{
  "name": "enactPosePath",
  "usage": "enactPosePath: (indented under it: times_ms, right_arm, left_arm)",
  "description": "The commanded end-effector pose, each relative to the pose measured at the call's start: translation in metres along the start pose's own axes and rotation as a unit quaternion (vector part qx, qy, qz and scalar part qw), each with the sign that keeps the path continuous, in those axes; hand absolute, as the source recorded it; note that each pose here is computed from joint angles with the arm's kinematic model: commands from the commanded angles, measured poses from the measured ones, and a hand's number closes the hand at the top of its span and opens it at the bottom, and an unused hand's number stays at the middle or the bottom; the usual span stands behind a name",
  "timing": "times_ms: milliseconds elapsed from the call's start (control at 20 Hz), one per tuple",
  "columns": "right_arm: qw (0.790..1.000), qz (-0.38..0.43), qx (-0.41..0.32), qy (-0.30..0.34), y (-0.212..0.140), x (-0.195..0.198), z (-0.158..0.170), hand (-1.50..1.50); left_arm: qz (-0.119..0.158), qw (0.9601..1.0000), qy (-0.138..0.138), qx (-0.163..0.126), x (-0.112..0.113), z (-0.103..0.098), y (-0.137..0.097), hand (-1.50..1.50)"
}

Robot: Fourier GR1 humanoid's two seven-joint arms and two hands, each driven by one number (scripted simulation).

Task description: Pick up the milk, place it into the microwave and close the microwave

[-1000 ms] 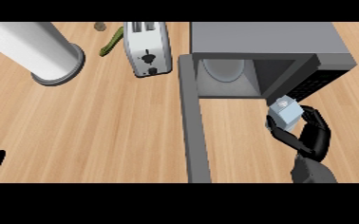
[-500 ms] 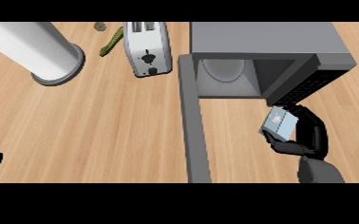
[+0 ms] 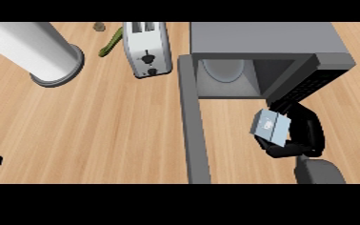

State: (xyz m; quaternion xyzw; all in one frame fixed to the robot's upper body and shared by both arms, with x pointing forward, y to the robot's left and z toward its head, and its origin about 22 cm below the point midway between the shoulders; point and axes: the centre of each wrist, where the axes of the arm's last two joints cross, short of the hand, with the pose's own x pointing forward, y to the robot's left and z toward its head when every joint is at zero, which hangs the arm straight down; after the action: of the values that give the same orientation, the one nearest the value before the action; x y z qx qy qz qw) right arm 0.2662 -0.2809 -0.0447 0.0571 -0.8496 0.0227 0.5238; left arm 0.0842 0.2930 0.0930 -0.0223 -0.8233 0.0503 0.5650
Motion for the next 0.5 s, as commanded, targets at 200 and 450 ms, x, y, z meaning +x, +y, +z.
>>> enactPosePath:
  times_ms: [200,450]
  right_arm:
    - [0.998,0.064,0.002,-0.003,0.047,0.034,-0.059,1.5]
    - [0.996,0.089,0.008,0.019,0.074,0.018,-0.098,1.5]
  left_arm:
    - [-0.003,1.0,0.002,0.0,-0.005,0.004,0.022,-1.5]
    - [0.002,0.9999,0.009,-0.005,-0.01,0.001,0.013,-1.5]
